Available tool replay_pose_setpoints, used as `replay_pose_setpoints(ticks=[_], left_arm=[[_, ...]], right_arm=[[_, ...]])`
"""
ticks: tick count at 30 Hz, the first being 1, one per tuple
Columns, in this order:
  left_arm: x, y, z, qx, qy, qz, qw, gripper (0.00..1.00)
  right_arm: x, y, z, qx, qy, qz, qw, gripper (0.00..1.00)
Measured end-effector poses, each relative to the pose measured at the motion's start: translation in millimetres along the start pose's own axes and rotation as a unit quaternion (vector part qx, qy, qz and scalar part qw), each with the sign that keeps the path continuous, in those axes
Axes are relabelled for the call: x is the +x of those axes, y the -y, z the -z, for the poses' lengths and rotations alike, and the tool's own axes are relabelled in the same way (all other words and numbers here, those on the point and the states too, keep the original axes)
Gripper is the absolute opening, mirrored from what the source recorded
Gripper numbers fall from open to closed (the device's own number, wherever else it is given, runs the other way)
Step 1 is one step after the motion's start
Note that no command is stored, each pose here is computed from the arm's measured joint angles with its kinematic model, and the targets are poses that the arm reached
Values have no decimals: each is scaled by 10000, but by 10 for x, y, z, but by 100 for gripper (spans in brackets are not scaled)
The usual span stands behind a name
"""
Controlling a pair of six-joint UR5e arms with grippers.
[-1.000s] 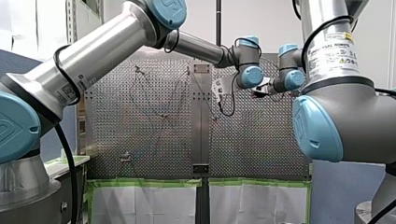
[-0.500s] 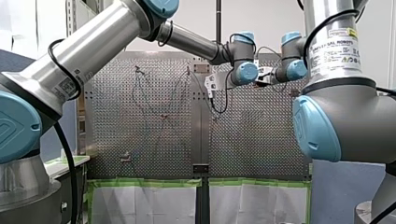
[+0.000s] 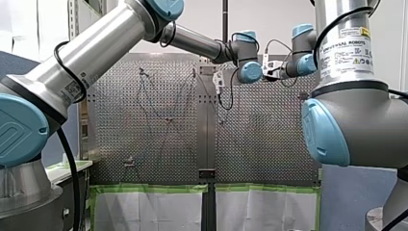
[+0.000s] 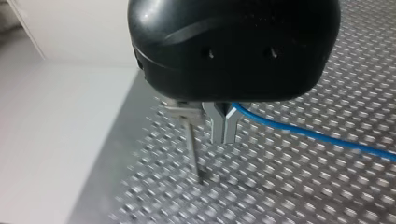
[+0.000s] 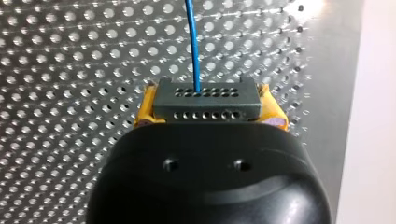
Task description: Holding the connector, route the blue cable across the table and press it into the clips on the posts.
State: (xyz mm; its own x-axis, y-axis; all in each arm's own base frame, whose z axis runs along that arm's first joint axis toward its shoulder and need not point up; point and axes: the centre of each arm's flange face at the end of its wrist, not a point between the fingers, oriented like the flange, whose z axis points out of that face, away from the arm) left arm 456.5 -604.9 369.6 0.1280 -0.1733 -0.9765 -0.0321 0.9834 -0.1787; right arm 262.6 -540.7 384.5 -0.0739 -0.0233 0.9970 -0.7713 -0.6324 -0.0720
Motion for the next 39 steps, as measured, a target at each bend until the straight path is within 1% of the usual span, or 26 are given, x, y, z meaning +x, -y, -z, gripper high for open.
replay_pose_setpoints(ticks=[3,6,10,16,19,24,29,34,39], left_arm=[[-75,61,-31,128,96,-9,9999,0],[-115,103,-43,252,142,-84,9995,0],[-190,160,-78,430,214,-210,9986,0],[-211,162,-172,633,261,-312,9972,0],[-207,142,-221,677,268,-331,9968,0],[-205,80,-327,672,281,-350,9967,0],[-181,22,-433,695,283,-378,9965,0],[-93,2,-508,808,257,-427,9955,0],[-57,-37,-585,850,254,-451,9950,0]], right_arm=[[42,-16,-5,-10,-37,-2,10000,0],[62,-27,-7,-15,-54,-4,10000,0],[142,-88,-12,-10,-121,1,9999,0],[195,-170,-17,-6,-169,-15,9999,0],[180,-195,-20,42,-157,-32,9999,0],[129,-200,-34,142,-117,-61,9998,0],[31,-236,-64,175,-58,-93,9998,0],[15,-296,-78,208,-90,-111,9997,0],[-19,-379,-86,186,-111,-131,9997,0]])
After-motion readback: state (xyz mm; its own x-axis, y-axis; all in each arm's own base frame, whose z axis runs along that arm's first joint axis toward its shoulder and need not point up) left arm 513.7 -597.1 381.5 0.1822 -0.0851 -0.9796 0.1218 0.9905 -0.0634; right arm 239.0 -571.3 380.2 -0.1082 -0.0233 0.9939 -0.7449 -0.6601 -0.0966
